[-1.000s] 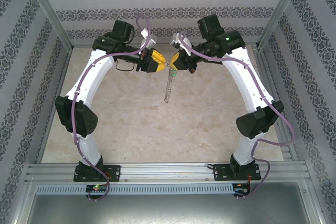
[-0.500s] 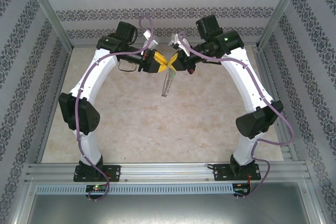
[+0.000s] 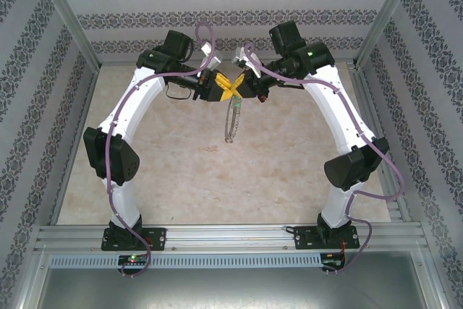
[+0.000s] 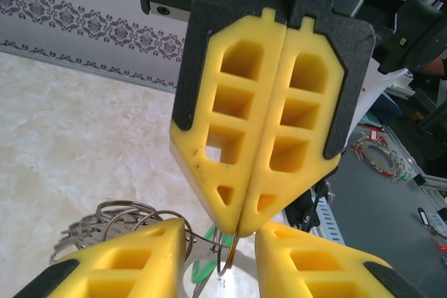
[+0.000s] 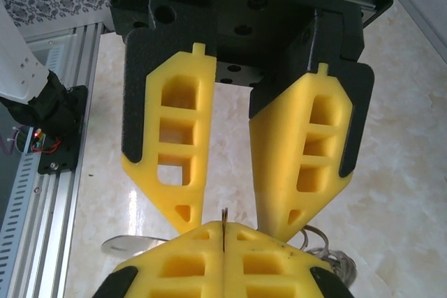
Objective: Put the keys on the keyring
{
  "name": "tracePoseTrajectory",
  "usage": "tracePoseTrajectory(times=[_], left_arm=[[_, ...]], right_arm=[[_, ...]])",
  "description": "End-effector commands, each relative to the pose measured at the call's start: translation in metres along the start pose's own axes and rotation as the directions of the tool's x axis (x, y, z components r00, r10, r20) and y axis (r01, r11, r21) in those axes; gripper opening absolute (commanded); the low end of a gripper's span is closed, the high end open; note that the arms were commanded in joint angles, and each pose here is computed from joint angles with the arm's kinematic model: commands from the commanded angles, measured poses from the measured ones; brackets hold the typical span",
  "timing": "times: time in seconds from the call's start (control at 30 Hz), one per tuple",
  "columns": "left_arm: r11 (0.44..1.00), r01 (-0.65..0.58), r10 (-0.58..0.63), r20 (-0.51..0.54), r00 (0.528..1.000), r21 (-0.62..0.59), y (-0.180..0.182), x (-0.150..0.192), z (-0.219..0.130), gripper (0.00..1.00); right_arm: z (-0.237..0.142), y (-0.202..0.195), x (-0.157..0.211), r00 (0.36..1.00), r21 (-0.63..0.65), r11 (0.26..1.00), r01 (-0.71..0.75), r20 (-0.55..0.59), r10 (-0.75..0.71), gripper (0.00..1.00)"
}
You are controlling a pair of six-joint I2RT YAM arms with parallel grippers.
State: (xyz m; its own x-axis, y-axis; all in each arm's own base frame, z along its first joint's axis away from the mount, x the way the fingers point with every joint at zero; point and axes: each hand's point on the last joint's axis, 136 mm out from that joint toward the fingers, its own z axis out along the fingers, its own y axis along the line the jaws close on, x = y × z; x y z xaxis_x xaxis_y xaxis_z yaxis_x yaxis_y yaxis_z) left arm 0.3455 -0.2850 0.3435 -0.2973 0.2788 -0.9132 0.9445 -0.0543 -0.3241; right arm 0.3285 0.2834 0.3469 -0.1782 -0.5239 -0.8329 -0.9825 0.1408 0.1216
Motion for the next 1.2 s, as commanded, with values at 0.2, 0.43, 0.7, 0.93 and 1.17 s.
tracePoseTrajectory(times=[0.2, 0.43, 0.7, 0.93, 1.17], left_arm=[[0.998, -0.021, 0.021, 0.013, 1.0, 0.059, -0.013, -0.004, 0.006, 0.13], [0.998, -0.028, 0.027, 0.016, 1.0, 0.064, -0.014, -0.003, 0.005, 0.0], [0.997, -0.058, 0.056, 0.028, 0.998, 0.056, -0.013, -0.007, 0.005, 0.0], [0.997, -0.064, 0.062, 0.037, 0.997, 0.053, -0.011, -0.01, 0.004, 0.0], [0.996, -0.069, 0.066, 0.049, 0.997, 0.055, -0.013, -0.016, 0.003, 0.0]], right_arm=[[0.0, 0.003, -0.014, 0.998, -0.012, 0.999, 0.046, 0.048, -0.045, 0.0], [0.0, 0.001, -0.015, 0.998, -0.005, 0.999, 0.042, 0.056, -0.041, 0.0], [-0.016, -0.002, -0.027, 0.993, 0.031, 0.999, 0.021, 0.117, -0.025, 0.28], [-0.049, 0.003, -0.027, 0.956, 0.036, 0.997, -0.068, 0.287, 0.055, 0.37], [-0.052, 0.006, -0.003, 0.912, 0.036, 0.987, -0.156, 0.388, 0.13, 0.45]])
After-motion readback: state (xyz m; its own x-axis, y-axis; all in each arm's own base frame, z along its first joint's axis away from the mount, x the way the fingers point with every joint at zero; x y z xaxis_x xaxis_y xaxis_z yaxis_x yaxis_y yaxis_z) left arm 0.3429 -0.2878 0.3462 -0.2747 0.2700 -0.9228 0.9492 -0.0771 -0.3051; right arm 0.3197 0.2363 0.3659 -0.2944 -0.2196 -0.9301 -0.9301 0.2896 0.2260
